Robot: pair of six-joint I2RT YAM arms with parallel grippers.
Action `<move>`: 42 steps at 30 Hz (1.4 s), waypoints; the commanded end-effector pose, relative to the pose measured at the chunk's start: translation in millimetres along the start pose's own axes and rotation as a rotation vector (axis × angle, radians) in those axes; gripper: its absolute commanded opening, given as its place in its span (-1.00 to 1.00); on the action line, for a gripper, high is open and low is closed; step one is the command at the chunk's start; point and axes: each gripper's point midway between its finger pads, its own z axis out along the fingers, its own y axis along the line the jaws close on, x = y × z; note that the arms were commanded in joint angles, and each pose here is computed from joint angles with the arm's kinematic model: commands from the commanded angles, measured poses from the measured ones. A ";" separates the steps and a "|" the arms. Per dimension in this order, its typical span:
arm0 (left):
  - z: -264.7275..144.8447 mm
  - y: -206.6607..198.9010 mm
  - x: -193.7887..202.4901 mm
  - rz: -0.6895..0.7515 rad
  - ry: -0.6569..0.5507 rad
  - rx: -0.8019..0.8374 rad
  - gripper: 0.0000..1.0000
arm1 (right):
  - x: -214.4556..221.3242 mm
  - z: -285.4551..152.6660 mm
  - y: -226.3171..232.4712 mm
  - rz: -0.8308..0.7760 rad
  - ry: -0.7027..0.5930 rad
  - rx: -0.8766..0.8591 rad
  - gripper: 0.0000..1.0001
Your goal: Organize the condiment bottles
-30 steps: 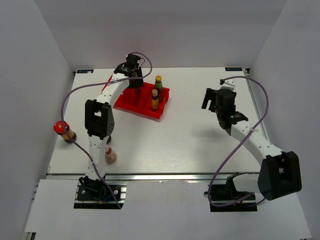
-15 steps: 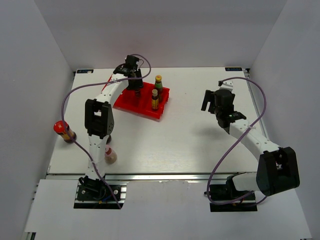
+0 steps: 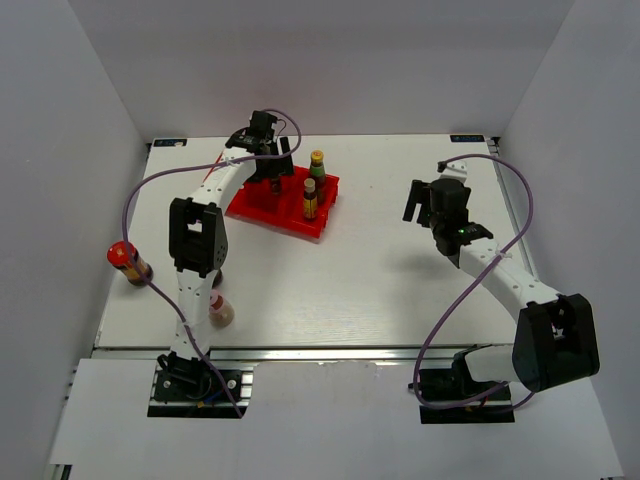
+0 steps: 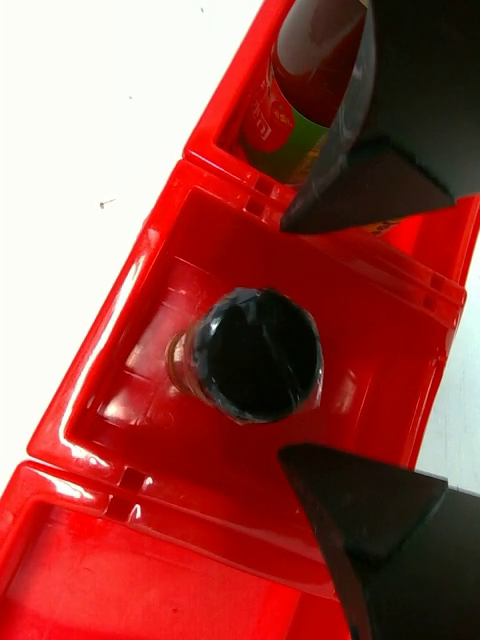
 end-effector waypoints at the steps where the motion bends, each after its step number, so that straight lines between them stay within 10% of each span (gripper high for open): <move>1: -19.2 -5.1 -14.5 -0.006 -0.038 0.035 0.92 | -22.2 -5.7 1.3 0.037 -0.059 -0.005 0.79; 18: -59.0 -8.7 -37.8 0.015 -0.104 0.065 0.96 | -22.8 -8.5 4.5 0.039 -0.061 -0.028 0.79; 26: -139.3 10.0 -48.0 -0.048 -0.212 0.029 0.96 | -25.9 -12.1 8.9 0.043 -0.089 -0.065 0.79; 42: -261.2 91.9 130.9 -0.267 -0.111 -0.039 0.96 | -28.1 -7.6 12.1 0.051 -0.123 -0.079 0.79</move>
